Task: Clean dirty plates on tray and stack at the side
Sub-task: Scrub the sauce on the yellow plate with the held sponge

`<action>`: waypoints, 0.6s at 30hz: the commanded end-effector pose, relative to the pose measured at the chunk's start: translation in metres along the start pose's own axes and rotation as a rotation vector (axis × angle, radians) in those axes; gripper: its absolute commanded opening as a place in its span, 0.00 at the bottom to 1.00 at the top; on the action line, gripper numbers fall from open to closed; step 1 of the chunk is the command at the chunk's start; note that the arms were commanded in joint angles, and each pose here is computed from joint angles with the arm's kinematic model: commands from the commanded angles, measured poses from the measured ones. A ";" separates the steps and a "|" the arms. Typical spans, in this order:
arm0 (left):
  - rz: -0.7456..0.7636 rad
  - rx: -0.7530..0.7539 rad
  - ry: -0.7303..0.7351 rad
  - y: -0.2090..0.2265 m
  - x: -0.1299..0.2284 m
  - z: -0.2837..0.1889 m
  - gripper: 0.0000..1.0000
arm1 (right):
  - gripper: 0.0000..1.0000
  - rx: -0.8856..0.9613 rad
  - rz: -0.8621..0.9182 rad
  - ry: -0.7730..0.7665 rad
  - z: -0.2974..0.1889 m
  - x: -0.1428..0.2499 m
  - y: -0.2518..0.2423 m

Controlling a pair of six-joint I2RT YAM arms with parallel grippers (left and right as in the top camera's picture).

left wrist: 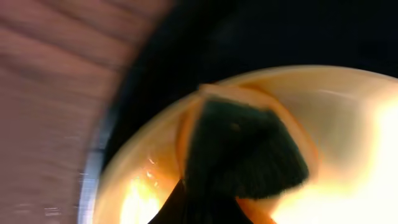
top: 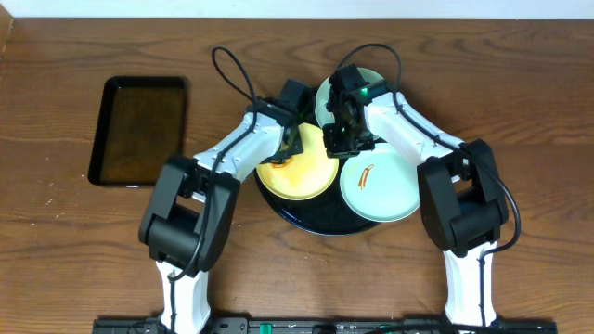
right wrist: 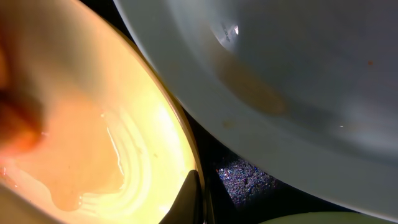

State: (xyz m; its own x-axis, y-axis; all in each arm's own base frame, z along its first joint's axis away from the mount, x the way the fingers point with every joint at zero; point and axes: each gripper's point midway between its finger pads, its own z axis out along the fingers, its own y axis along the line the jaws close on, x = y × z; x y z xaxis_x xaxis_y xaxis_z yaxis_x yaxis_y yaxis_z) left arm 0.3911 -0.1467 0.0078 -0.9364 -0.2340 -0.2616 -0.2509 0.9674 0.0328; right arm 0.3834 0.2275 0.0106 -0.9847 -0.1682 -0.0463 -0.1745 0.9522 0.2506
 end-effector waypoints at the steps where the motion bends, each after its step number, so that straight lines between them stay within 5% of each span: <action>1: -0.004 -0.228 -0.092 0.052 -0.018 0.006 0.08 | 0.01 -0.009 0.005 -0.008 -0.002 -0.004 0.005; 10: -0.049 -0.183 -0.285 0.055 -0.055 -0.067 0.07 | 0.01 -0.009 0.005 -0.009 -0.002 -0.004 0.005; 18: -0.033 0.128 -0.053 0.004 -0.013 -0.059 0.07 | 0.01 -0.009 0.005 -0.009 -0.002 -0.004 0.005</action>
State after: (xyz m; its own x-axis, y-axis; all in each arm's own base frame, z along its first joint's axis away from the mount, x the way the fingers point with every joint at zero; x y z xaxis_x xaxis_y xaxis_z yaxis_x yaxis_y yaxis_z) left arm 0.4057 -0.1158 0.0888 -0.8548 -0.2538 -0.4527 -0.2993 0.9537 0.0306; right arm 0.3826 0.2306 0.0117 -0.9850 -0.1672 -0.0434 -0.1727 0.9485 0.2655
